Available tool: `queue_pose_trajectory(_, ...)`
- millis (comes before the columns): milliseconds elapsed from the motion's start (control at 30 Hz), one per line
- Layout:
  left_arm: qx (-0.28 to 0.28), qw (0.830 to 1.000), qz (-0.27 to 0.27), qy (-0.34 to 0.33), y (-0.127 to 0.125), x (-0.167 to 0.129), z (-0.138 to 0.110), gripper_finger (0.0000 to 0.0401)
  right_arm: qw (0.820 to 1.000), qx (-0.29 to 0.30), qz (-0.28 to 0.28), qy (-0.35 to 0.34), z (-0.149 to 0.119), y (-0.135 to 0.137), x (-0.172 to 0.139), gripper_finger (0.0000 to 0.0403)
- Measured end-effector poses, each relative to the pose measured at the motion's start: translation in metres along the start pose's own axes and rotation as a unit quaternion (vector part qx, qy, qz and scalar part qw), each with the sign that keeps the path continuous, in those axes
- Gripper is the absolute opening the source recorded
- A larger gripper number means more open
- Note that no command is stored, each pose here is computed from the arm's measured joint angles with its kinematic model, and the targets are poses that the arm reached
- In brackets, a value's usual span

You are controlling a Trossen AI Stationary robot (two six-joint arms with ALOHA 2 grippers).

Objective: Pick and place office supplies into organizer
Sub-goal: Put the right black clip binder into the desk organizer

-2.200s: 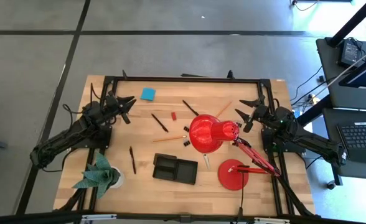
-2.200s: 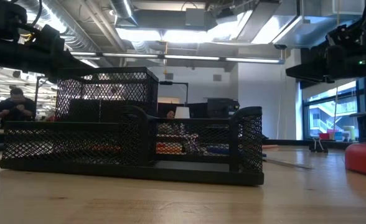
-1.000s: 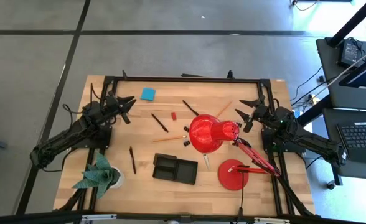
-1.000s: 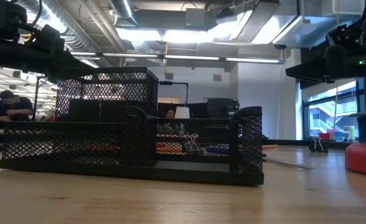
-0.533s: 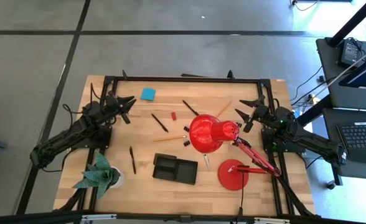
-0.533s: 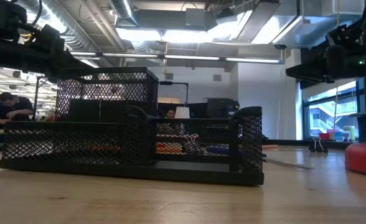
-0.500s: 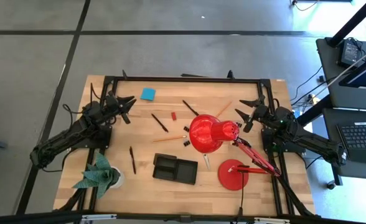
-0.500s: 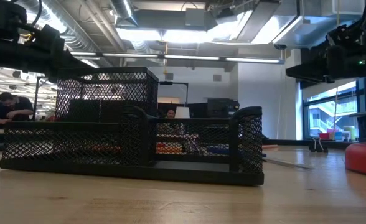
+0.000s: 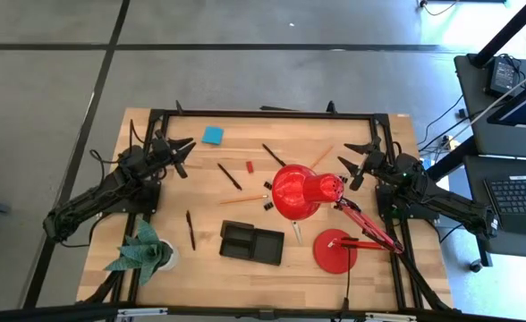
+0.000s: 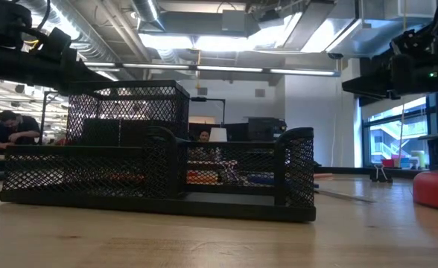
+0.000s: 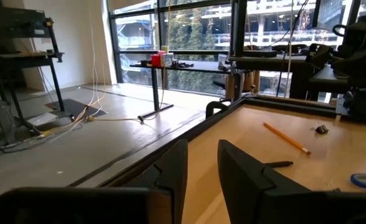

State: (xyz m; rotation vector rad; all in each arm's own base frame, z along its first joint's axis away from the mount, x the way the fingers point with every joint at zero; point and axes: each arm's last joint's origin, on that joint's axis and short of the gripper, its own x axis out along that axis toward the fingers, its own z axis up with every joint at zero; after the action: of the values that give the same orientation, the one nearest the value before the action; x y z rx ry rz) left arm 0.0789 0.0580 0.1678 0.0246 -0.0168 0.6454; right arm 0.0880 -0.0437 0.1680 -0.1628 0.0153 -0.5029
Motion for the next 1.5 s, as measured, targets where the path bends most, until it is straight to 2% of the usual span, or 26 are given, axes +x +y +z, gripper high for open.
queue_pose_trajectory(1167,0.002,1.0,0.0,0.0,0.0,0.0,0.0,0.0082,1.0,0.002,0.0,0.0,-0.0001,0.0,0.0,0.0237)
queue_pose_trajectory(1500,0.002,1.0,0.0,-0.004,0.0,0.0,0.0008,0.0082,0.993,0.117,0.0,0.0,0.0,0.0,0.0,0.0237)
